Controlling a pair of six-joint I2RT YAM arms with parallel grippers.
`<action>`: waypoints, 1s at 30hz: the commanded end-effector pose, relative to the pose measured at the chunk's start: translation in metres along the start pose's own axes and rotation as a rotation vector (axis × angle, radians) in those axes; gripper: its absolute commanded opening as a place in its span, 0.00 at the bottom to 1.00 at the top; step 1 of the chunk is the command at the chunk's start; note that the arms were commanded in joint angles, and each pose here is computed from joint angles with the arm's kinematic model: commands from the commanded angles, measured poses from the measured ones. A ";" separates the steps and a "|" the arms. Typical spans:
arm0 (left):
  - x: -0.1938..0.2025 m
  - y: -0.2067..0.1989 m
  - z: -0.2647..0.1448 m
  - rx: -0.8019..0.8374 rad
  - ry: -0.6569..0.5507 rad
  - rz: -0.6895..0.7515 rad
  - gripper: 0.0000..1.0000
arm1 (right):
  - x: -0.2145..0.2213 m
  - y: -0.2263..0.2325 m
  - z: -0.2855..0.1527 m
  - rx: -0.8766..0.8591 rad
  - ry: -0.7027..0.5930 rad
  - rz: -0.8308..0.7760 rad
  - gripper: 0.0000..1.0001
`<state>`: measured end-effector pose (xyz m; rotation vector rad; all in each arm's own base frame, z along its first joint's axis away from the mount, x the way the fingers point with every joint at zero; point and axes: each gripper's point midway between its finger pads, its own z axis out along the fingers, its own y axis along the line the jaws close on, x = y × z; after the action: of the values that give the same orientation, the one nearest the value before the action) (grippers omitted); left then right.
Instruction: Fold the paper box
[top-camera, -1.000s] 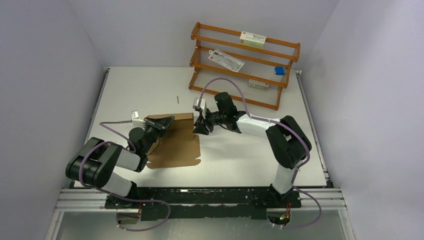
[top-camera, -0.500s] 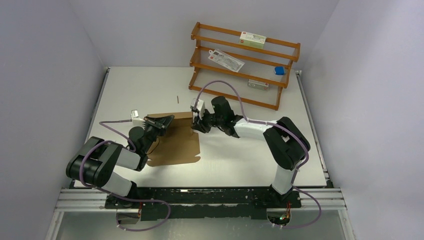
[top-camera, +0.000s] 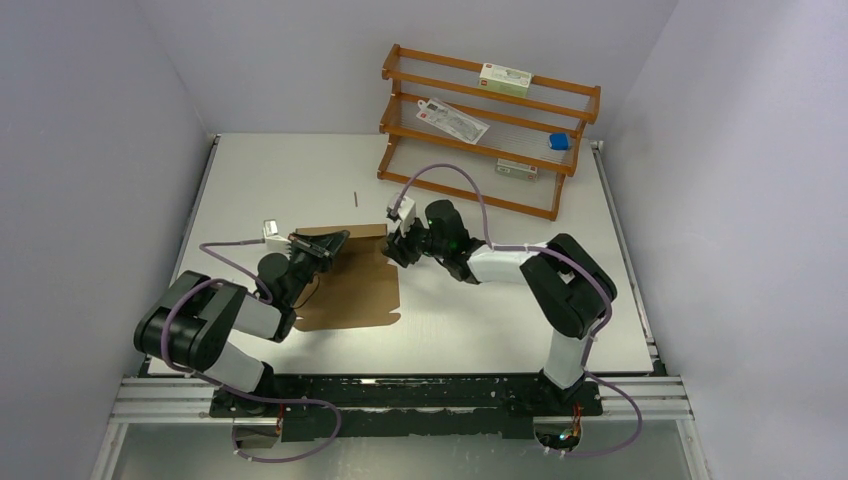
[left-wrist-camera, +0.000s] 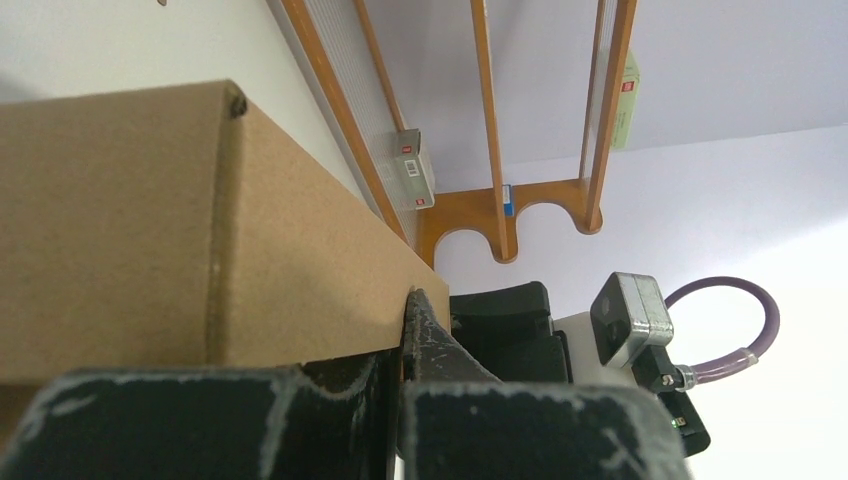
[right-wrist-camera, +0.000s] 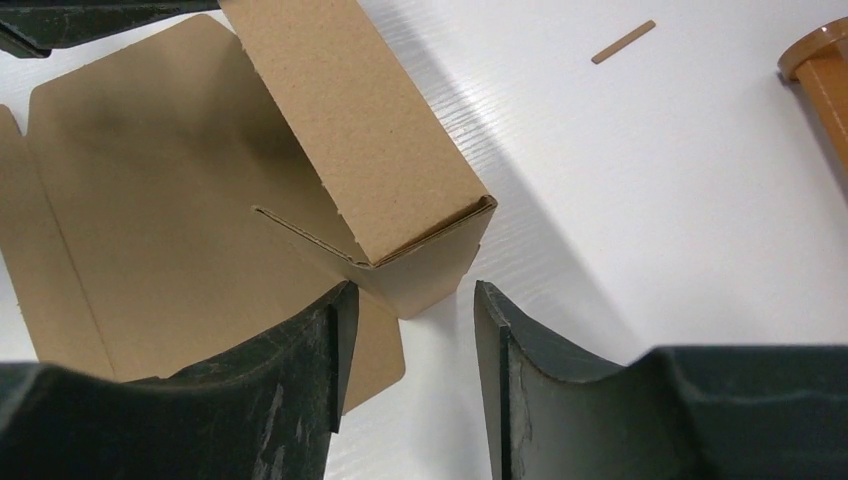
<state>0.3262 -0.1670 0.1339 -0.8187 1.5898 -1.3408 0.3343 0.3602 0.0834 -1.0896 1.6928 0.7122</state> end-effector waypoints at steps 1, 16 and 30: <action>0.025 0.024 -0.009 -0.068 0.122 0.009 0.05 | -0.028 -0.010 0.005 0.042 -0.121 -0.005 0.51; 0.030 -0.001 -0.010 0.028 0.152 -0.122 0.05 | -0.026 -0.015 0.015 0.064 -0.166 0.034 0.50; 0.024 -0.018 -0.010 0.057 0.131 -0.123 0.05 | -0.013 -0.026 0.011 0.139 -0.122 0.025 0.41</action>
<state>0.3219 -0.1749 0.1367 -0.9102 1.5865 -1.4768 0.3474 0.3690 0.0838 -0.9617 1.6544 0.7335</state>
